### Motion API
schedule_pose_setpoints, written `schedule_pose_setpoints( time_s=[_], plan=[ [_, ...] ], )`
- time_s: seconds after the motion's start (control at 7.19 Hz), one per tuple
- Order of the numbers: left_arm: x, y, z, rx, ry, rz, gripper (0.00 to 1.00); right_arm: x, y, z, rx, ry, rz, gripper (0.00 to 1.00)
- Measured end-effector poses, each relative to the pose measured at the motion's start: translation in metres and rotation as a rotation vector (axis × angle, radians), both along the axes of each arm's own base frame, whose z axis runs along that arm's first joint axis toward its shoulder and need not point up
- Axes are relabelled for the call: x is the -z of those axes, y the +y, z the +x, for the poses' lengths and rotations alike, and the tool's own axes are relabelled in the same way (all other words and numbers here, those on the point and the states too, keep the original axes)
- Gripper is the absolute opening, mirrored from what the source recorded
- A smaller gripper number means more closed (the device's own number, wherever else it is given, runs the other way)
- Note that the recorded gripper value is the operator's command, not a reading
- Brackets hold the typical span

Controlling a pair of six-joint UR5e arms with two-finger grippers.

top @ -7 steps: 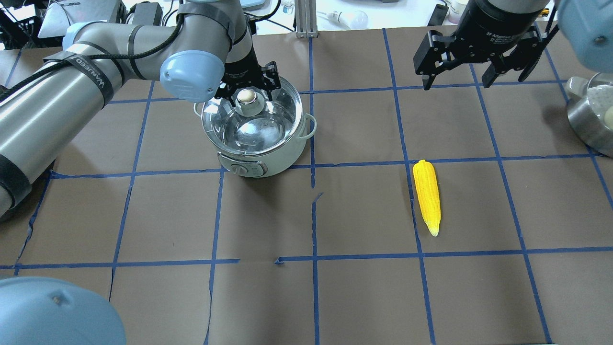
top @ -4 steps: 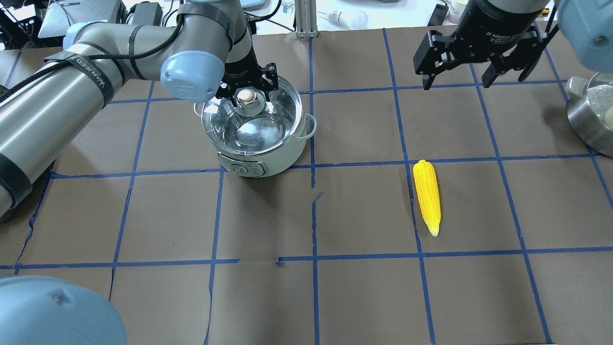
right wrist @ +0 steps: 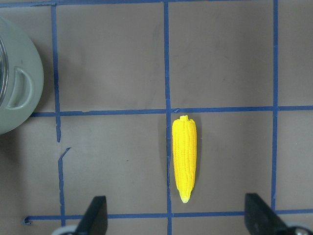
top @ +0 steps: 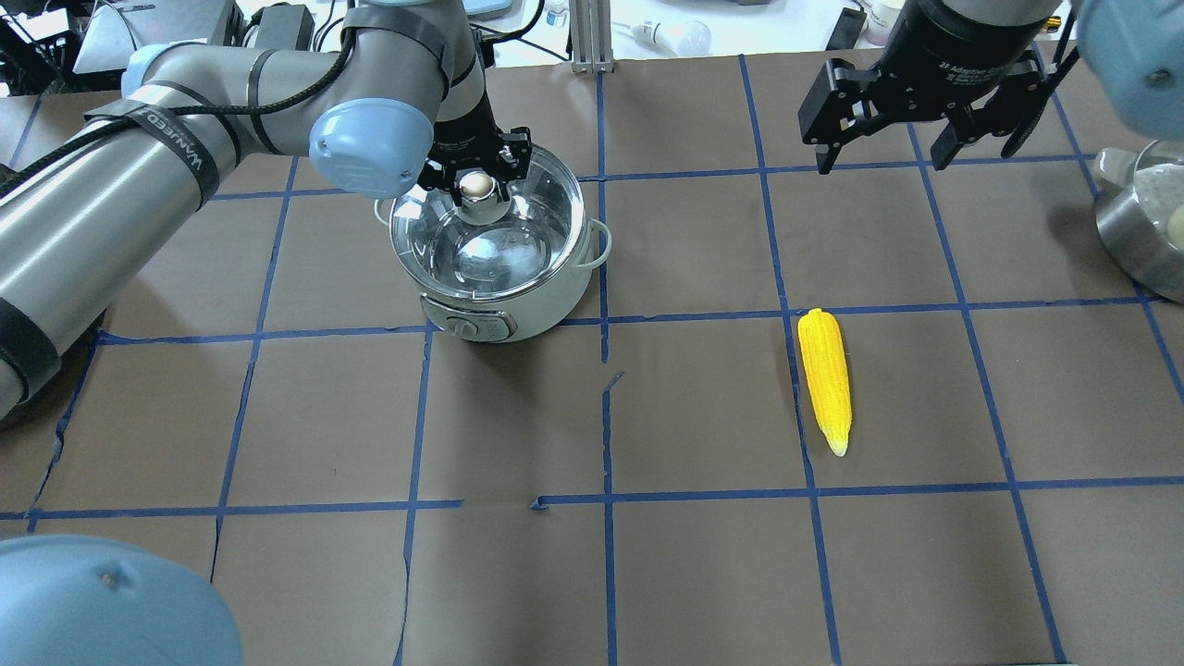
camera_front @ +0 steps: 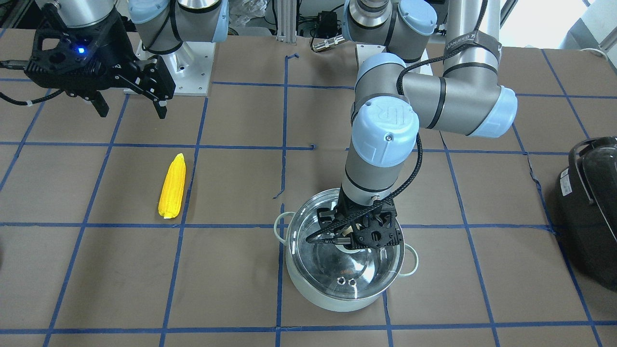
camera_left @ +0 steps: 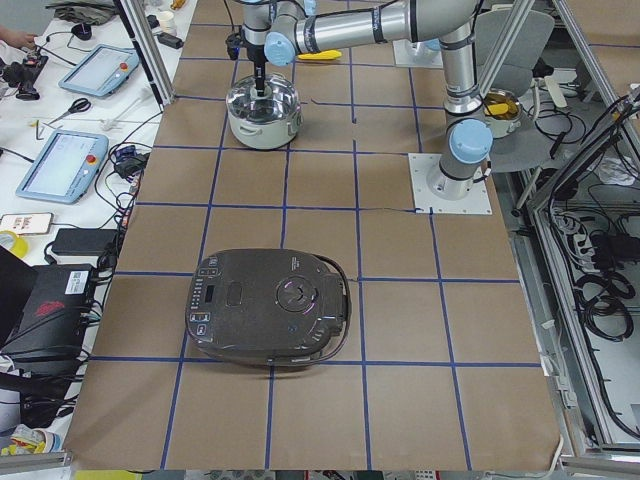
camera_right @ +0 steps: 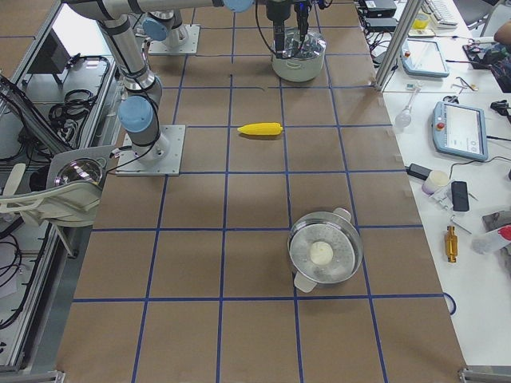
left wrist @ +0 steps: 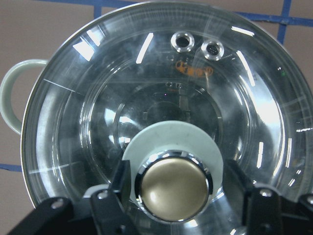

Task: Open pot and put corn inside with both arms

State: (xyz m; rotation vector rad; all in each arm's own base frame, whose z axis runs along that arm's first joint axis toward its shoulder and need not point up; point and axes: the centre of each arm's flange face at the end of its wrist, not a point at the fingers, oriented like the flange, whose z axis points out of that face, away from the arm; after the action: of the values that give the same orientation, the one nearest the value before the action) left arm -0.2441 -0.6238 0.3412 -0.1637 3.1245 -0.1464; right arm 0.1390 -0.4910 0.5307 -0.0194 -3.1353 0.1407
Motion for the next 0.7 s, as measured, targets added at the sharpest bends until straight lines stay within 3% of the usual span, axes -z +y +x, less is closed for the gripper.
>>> schedule_pose_setpoints(
  time_s=[0.14, 0.28, 0.7],
  plan=[
    [-0.001, 0.000, 0.000, 0.002, 0.000, -0.001, 0.37, 0.000, 0.000, 0.000, 0.000, 0.000, 0.000, 1.00],
    [-0.003, 0.001, 0.000, 0.004, -0.002, -0.002, 0.31, 0.000, 0.000, 0.000, 0.000, 0.000, 0.000, 1.00],
    [-0.021, 0.004, 0.004, 0.032, -0.033, -0.020, 0.27, 0.000, 0.000, 0.000, 0.000, 0.000, -0.001, 1.00]
  ],
)
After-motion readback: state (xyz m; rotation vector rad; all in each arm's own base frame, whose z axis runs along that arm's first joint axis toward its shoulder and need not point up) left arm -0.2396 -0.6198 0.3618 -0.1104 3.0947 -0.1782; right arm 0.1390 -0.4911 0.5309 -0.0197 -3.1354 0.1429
